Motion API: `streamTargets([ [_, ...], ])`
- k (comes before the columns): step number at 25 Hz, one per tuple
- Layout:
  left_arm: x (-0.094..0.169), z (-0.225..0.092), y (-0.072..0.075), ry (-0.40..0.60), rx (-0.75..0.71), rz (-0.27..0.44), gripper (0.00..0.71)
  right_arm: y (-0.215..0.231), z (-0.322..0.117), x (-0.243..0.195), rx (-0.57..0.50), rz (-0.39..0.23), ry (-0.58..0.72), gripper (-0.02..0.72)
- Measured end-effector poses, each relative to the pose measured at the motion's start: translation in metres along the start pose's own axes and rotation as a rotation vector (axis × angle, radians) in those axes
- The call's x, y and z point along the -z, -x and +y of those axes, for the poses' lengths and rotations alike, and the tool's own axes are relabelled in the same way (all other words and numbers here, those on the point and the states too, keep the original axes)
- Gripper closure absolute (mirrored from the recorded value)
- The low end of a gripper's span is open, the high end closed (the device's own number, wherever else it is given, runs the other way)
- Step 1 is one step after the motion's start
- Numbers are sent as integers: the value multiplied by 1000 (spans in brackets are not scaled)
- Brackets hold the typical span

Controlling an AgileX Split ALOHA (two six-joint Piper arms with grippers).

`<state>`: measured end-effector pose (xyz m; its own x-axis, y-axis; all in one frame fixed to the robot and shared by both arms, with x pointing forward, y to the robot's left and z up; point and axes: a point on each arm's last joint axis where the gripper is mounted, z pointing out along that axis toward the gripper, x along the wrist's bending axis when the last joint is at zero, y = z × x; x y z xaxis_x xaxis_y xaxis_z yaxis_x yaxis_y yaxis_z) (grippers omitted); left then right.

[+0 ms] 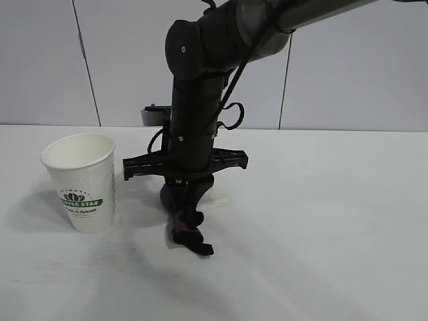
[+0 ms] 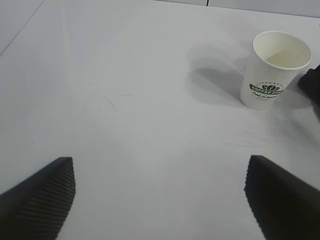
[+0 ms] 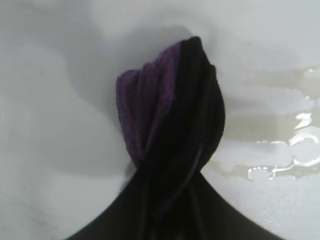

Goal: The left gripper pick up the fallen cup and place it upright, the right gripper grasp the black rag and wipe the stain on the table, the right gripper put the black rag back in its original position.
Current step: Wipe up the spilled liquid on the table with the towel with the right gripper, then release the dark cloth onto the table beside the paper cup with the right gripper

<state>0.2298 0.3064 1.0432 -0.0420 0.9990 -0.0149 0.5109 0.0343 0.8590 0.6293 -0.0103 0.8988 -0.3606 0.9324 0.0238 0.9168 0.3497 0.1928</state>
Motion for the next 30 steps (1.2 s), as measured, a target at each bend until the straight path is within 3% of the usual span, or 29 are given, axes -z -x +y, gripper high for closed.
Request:
streamTargets([
  [6, 0, 0, 0, 0, 0, 0, 46, 19, -3, 5, 86, -205, -45, 608],
  [11, 0, 0, 0, 0, 0, 0, 46, 31, -3, 15, 82, -263, -60, 608],
  [17, 0, 0, 0, 0, 0, 0, 46, 63, -4, 18, -19, -259, -142, 608],
  [22, 0, 0, 0, 0, 0, 0, 46, 71, -4, 17, -97, -179, -169, 608],
  [27, 0, 0, 0, 0, 0, 0, 46, 65, -5, 16, -106, -107, -185, 606],
  [29, 0, 0, 0, 0, 0, 0, 46, 63, -6, 16, -111, -88, -189, 548],
  [30, 0, 0, 0, 0, 0, 0, 46, 63, -6, 16, -111, -84, -190, 478],
])
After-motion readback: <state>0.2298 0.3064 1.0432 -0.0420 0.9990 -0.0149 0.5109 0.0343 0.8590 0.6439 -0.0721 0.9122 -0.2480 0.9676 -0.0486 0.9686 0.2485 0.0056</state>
